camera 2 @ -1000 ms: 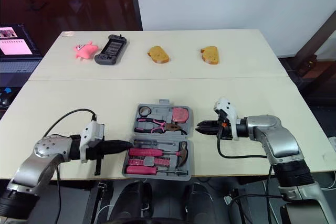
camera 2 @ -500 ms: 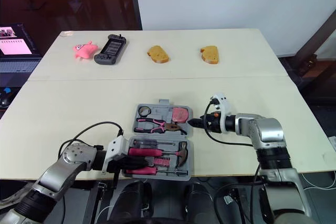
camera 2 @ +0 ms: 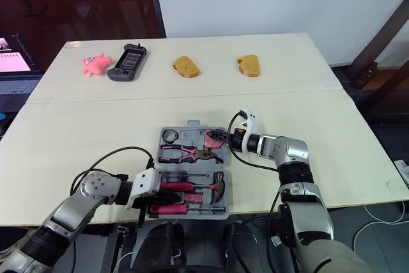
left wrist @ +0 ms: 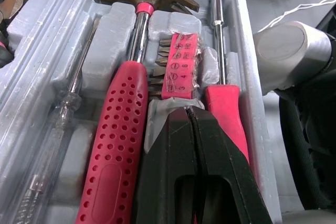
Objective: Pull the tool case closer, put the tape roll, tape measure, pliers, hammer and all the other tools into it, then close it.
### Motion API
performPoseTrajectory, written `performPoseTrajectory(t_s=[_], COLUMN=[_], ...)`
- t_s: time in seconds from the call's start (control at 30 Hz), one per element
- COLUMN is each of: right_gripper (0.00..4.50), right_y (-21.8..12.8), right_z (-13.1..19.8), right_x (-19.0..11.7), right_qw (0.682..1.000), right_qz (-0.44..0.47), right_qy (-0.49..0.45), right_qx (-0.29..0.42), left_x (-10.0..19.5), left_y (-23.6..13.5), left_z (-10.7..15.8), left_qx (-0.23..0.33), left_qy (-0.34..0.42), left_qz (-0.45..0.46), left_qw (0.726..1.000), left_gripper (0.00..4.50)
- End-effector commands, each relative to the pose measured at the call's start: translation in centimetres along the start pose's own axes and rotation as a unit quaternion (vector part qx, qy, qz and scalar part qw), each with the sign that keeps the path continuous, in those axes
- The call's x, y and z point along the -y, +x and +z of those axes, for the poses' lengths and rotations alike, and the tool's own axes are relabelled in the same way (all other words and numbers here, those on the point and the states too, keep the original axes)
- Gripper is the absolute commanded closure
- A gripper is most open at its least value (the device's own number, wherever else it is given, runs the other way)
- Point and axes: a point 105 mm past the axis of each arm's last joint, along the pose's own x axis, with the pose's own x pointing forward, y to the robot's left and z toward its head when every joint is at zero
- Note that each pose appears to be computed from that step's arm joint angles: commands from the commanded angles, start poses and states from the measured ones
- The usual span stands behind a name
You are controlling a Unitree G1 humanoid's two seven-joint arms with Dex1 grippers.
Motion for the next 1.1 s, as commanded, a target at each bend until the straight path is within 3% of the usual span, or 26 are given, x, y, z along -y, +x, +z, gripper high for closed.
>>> performPoseTrajectory(t_s=[0.03,0.43,0.63,0.8,0.9,1.1], right_gripper=[0.02,0.02,0.02,0.02,0.02,0.02], right_y=[0.6,-1.6,-3.5,-5.3,-6.7,-9.9], right_z=[1.2,2.7,1.0,-0.4,-1.1,-3.6], right_x=[-2.2,-5.5,-8.2,-10.5,-11.9,-13.6], right_qw=[0.997,0.986,0.967,0.95,0.941,0.929], right_qz=[0.068,0.157,0.224,0.278,0.305,0.333], right_qy=[0.014,-0.015,-0.115,-0.144,-0.147,-0.157], right_qx=[0.028,0.053,0.03,0.018,0.015,-0.04], left_x=[0.6,0.1,0.1,0.4,1.1,1.6], left_y=[-0.2,-1.2,-3.5,-7.0,-10.3,-17.9], left_z=[-2.4,0.1,1.9,3.8,3.1,1.5], left_qx=[-0.041,0.013,0.048,0.103,0.098,0.06], left_qy=[-0.041,-0.058,-0.071,-0.144,-0.195,-0.21], left_qz=[0.008,0.051,0.071,0.083,0.107,0.202], left_qw=[0.998,0.997,0.994,0.981,0.97,0.955], left_gripper=[4.5,4.5,4.5,4.5,4.5,4.5])
